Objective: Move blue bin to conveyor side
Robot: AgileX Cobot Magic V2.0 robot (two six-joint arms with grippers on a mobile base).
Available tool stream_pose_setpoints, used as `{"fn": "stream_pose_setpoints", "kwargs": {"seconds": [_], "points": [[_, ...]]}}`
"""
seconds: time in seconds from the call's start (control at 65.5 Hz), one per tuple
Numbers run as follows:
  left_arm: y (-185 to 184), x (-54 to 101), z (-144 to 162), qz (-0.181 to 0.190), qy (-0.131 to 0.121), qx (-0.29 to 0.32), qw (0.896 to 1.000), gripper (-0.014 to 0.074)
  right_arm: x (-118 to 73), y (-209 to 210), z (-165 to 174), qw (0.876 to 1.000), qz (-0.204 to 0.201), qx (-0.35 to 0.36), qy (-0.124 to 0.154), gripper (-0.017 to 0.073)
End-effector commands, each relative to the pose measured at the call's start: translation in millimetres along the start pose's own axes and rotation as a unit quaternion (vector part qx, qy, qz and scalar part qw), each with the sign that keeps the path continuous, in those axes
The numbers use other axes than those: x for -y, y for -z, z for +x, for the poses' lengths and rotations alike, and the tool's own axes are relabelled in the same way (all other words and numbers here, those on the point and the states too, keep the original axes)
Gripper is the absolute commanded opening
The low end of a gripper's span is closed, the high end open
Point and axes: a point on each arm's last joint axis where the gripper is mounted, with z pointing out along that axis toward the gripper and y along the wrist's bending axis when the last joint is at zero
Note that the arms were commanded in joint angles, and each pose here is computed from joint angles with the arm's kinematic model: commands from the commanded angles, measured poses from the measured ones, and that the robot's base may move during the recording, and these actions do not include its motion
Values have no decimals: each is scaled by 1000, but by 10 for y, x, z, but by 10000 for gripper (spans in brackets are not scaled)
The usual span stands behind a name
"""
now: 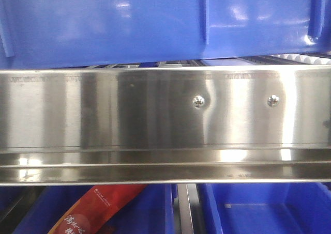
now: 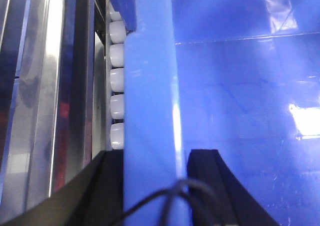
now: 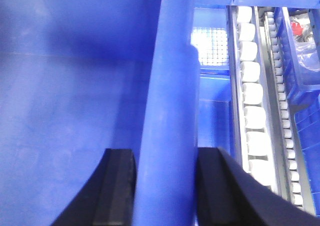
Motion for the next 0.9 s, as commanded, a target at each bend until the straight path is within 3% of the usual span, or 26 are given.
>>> {"fn": "stream_pose_setpoints", "kwargs": {"seconds": [0.0, 0.885], "points": [[183, 4, -3, 0, 0, 25, 1000, -20, -9, 138, -4, 1000, -9, 21, 3, -79], [1238, 3, 235, -4, 2, 142, 990, -20, 91, 1042, 133, 993, -28, 117, -5, -79]]}}
